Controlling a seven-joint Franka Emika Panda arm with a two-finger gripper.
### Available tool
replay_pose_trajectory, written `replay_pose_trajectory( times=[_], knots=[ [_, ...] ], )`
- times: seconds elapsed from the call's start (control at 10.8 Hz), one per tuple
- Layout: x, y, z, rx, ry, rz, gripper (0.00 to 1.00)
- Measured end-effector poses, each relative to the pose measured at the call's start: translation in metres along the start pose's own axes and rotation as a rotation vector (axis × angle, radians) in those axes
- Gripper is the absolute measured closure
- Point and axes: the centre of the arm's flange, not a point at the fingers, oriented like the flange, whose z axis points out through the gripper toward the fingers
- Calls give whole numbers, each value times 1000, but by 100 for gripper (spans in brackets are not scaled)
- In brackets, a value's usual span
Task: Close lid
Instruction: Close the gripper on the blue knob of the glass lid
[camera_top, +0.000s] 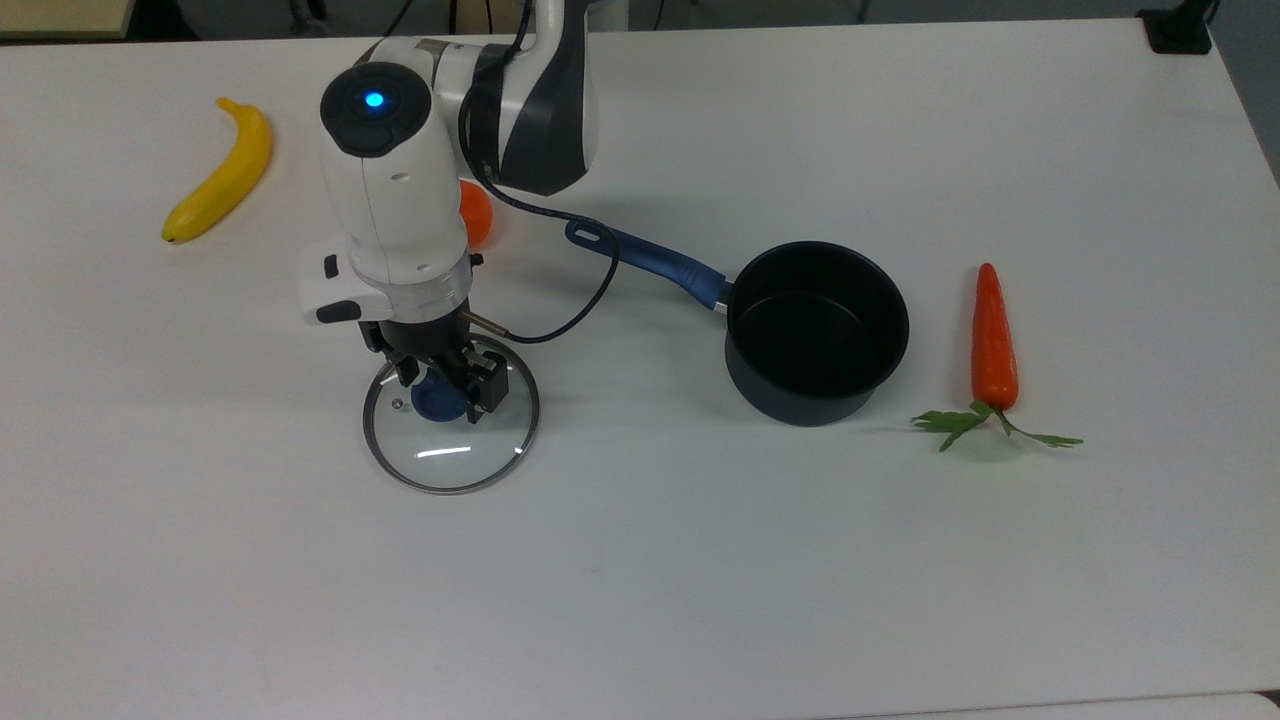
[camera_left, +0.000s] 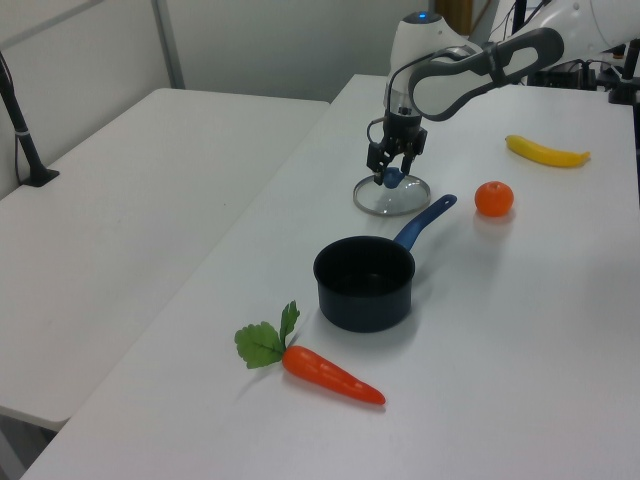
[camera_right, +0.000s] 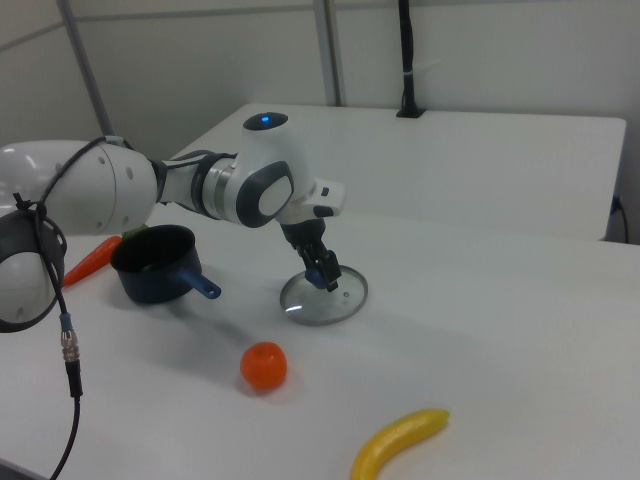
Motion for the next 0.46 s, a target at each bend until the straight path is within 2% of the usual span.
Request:
replay_pose_trajectory(
  times=[0.09,0.19,0.28,0.46],
  knots=[
    [-1,0,2,-4,-2,-3,22],
    [-1,-1,2,-4,-1,-4,35],
    [0,-1,2,-4,0,-4,39],
    [0,-1,2,-3,0,-4,39]
  ],
)
